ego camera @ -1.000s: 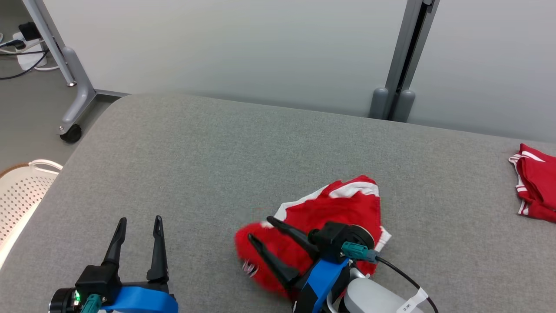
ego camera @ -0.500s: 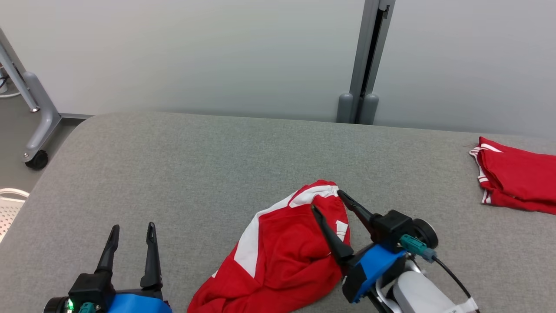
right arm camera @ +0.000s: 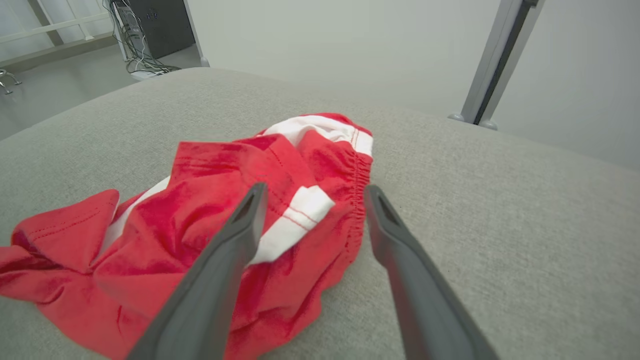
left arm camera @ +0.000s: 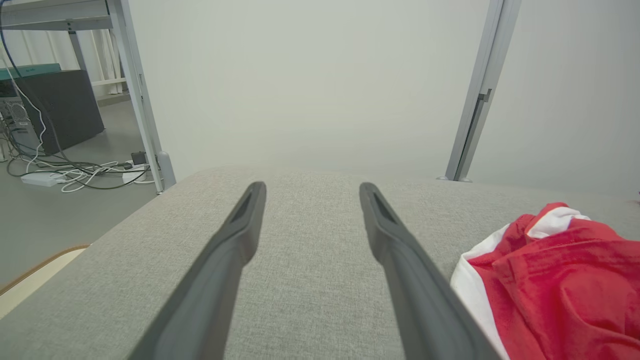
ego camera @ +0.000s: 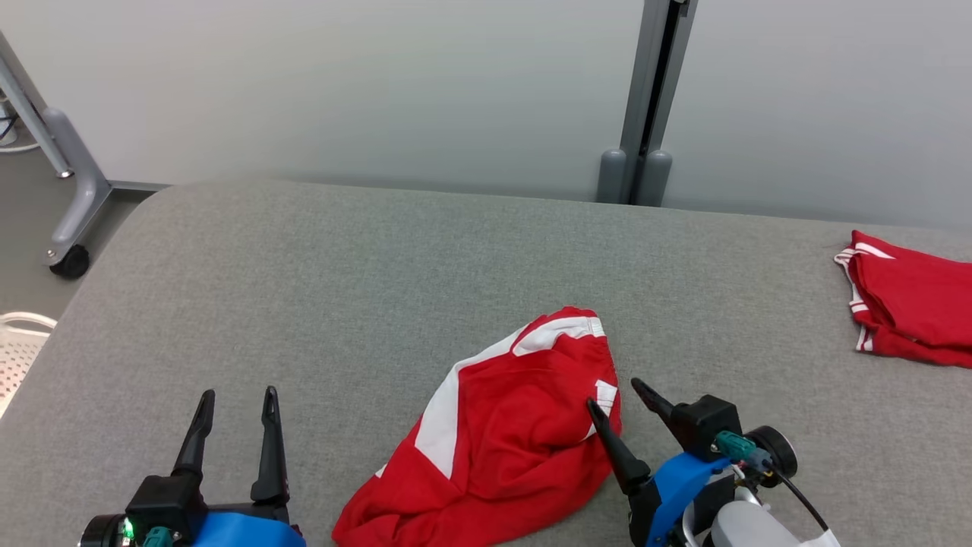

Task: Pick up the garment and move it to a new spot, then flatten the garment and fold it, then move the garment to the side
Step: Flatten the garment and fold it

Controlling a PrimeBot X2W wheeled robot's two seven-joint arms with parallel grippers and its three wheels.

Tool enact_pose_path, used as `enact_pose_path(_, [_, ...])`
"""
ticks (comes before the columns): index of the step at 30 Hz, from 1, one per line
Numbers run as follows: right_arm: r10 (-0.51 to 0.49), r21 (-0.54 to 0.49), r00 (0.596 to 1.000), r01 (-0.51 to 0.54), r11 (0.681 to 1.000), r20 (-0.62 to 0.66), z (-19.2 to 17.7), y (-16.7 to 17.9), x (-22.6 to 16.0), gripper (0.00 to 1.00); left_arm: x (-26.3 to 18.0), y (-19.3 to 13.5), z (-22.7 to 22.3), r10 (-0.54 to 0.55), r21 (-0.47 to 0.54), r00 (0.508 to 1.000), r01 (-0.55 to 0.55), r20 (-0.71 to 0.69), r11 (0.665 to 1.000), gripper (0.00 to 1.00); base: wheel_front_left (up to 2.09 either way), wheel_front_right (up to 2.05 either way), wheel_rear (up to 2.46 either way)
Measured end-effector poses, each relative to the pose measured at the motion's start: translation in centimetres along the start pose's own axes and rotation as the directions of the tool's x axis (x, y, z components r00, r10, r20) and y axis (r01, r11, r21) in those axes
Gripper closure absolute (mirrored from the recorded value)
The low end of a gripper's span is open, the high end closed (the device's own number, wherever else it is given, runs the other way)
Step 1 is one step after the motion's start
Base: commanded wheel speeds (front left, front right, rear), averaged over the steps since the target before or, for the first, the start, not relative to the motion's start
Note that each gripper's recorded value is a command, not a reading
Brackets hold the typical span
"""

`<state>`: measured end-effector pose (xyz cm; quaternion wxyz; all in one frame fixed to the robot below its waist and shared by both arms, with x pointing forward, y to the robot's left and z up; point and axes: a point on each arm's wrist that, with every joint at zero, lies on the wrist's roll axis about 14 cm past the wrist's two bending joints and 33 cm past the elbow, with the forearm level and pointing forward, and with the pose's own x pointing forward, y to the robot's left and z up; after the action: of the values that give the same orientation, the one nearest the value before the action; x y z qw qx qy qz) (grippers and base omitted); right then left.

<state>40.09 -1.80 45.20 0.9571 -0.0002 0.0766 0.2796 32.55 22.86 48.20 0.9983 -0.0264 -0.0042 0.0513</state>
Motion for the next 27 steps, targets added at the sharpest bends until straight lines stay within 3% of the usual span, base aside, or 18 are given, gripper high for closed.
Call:
enact_pose_path(5, [0.033, 0.016, 0.997, -0.032, 0.999, -0.063, -1.6, 0.8, 1.2, 0.0, 0.0, 0.5, -0.3, 0.017, 0.003, 1.0, -0.017, -0.012, 1.0, 0.0, 0.0, 0.0, 0.0])
enact_pose_path(6, [0.04, 0.026, 0.997, -0.038, 0.999, -0.067, -1.7, 1.0, 1.4, 0.57, 0.0, 0.7, -0.4, 0.021, 0.004, 1.0, -0.021, -0.015, 1.0, 0.0, 0.0, 0.0, 0.0])
enact_pose_path(8, [0.065, 0.026, 0.996, -0.063, 0.998, -0.057, -1.3, 1.7, 1.9, 1.0, 0.0, 0.9, -0.5, 0.027, 0.005, 0.999, -0.027, -0.018, 1.0, 0.0, 0.0, 0.0, 0.0])
enact_pose_path(14, [0.122, 0.045, 0.992, -0.122, 0.991, 0.016, 1.0, 3.9, 2.3, 1.0, 0.1, 1.1, -0.2, 0.032, 0.003, 0.999, -0.032, -0.01, 0.999, 0.0, 0.0, 0.0, 0.0])
enact_pose_path(18, [0.214, 0.059, 0.975, -0.218, 0.974, 0.065, 2.3, 7.3, 1.7, 1.0, -0.1, 1.1, 0.0, 0.032, 0.001, 0.999, -0.032, -0.003, 0.999, 0.0, 0.0, 0.0, 0.0])
enact_pose_path(21, [0.317, 0.073, 0.939, -0.328, 0.942, 0.132, 4.3, 11.1, 1.0, 1.0, -0.2, 1.2, 0.2, 0.032, 0.0, 0.999, -0.032, 0.005, 0.999, 0.0, 0.0, 0.0, 0.0])
enact_pose_path(27, [0.532, 0.077, 0.835, -0.545, 0.835, 0.144, 4.6, 18.7, -1.7, 1.0, -0.5, 1.4, 0.3, 0.038, 0.001, 0.999, -0.038, 0.009, 0.999, 0.0, 0.0, 0.0, 0.0])
